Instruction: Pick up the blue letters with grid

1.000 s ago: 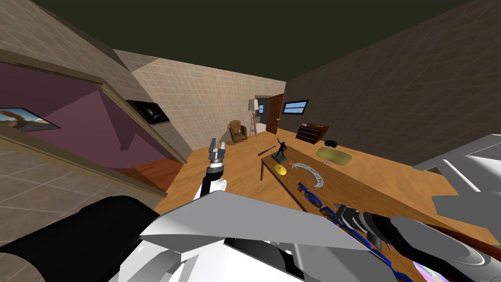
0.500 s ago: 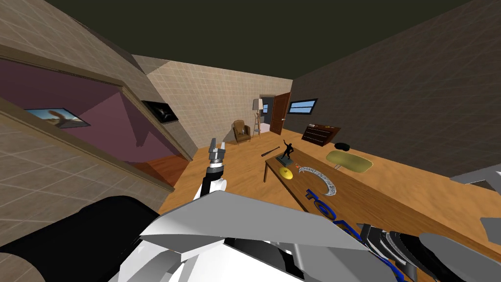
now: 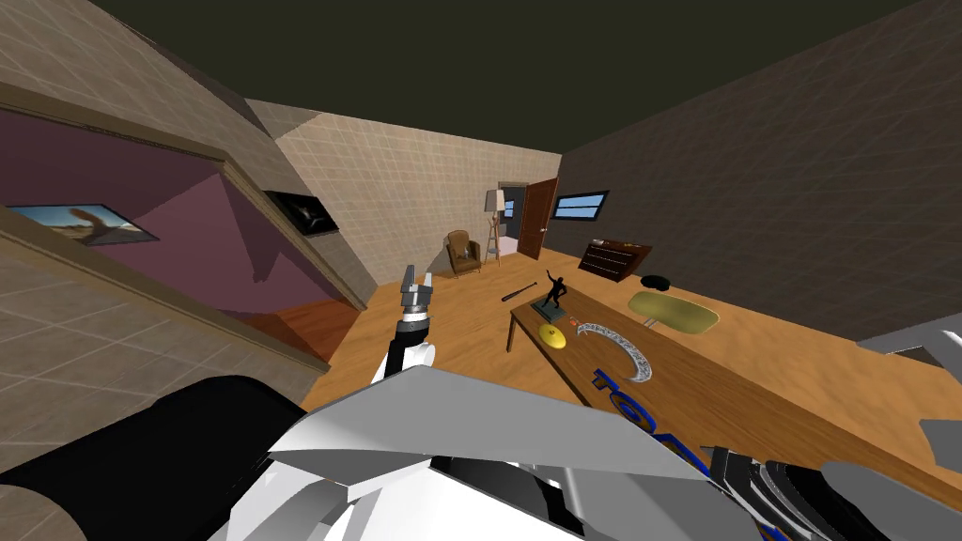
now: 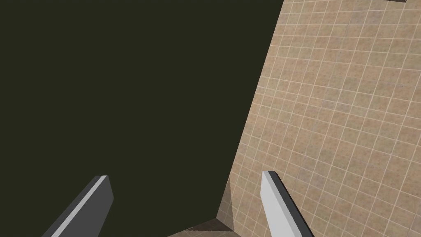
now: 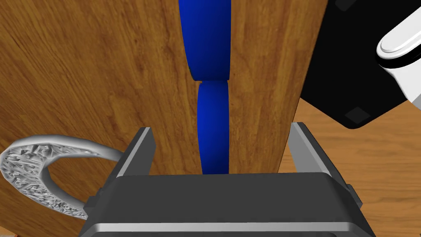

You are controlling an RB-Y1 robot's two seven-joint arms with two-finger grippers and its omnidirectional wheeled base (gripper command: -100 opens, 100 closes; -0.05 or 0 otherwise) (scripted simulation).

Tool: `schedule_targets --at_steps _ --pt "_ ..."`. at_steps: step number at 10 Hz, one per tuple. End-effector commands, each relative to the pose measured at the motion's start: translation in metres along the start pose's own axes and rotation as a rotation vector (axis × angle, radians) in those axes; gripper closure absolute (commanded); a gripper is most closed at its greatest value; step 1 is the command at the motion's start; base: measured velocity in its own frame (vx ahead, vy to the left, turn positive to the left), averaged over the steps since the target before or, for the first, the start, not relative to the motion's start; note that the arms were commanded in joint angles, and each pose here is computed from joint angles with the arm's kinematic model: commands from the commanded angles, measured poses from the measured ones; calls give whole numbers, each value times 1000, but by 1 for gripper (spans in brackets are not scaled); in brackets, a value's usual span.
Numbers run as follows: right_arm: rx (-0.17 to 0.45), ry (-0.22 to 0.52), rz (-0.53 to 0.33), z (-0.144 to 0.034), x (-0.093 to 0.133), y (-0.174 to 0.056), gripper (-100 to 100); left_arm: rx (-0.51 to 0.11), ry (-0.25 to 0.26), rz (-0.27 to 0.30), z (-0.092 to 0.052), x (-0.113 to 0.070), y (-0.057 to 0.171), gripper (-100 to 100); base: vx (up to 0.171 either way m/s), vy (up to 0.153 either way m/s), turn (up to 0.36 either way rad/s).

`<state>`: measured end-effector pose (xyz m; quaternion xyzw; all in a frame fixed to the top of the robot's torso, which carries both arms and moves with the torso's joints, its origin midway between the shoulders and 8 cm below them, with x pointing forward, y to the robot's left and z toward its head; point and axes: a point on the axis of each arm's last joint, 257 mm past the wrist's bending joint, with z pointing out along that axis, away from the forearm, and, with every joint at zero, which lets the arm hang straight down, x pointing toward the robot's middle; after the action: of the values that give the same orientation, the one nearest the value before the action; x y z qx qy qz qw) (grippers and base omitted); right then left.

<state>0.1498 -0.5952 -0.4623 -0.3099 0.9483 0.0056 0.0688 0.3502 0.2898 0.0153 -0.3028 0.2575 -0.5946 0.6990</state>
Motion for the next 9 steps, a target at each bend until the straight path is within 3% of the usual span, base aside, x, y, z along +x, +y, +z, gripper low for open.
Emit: schedule_targets --at_steps 1,4,9 --pt "-2 -1 -43 6 4 11 -100 0 0 0 0 0 0 0 238 -16 -308" --pt "-10 -6 -106 12 9 29 -100 0 0 0 0 0 0 0 214 -35 -218" --pt "-21 -16 -188 20 13 55 -100 0 0 0 0 0 0 0 117 1 -152"
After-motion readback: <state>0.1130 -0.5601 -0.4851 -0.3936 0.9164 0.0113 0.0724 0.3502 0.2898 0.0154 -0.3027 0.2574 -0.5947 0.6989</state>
